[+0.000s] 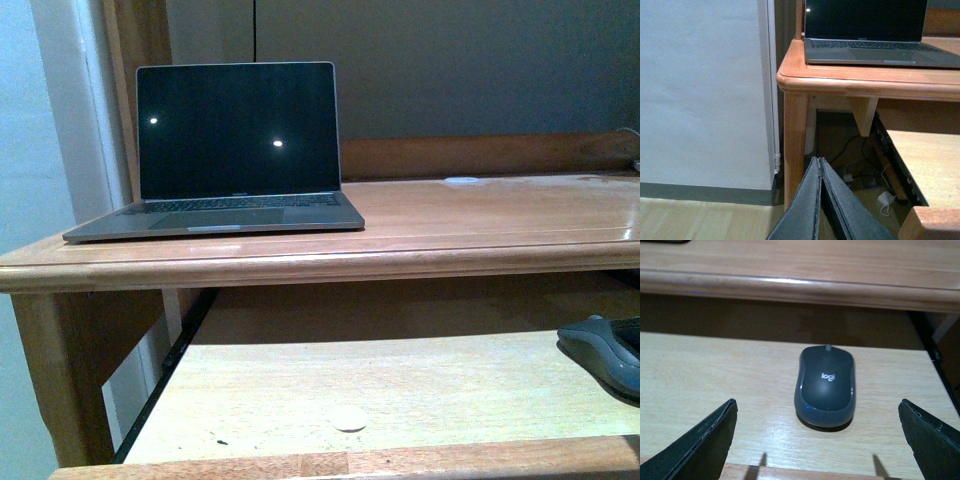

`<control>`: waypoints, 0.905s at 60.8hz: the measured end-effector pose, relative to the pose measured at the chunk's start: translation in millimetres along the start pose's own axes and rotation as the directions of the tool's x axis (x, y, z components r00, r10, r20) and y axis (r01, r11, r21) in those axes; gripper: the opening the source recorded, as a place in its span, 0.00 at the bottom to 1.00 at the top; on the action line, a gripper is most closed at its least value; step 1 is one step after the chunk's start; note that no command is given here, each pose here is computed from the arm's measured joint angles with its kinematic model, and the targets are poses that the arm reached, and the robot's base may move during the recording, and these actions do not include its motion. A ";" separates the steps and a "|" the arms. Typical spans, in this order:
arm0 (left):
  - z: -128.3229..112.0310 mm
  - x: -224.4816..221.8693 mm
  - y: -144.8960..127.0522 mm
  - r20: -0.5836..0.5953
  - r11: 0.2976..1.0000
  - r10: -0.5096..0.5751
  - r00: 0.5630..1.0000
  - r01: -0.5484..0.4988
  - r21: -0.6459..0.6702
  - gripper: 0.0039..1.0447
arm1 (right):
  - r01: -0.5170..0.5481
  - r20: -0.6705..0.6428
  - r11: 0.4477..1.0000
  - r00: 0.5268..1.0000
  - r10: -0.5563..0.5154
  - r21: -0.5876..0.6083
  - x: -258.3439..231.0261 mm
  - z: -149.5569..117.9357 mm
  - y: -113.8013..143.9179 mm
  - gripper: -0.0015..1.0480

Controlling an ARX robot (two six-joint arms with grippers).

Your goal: Place mouse

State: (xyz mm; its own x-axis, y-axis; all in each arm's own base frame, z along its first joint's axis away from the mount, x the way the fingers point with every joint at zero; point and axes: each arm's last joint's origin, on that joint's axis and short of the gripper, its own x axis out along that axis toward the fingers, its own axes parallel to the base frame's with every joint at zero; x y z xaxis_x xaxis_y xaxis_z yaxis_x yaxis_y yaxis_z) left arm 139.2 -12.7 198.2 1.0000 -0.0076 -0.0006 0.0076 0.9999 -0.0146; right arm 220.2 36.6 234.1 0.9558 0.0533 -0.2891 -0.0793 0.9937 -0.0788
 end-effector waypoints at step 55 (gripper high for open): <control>-29.0 -27.0 12.5 0.010 1.000 0.003 1.000 -0.003 0.004 0.02 | 0.115 -0.224 0.978 0.962 -0.154 -0.175 88.9 -2.3 9.0 0.93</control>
State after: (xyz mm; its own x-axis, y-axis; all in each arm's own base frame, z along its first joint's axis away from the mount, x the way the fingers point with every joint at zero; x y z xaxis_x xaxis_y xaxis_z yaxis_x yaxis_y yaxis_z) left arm 112.3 -0.5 169.1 0.9999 -0.0050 0.0097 0.0051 0.9999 -0.0105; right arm 303.8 50.0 205.5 0.8684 -0.1233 -0.4802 -0.0169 0.9606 -0.2773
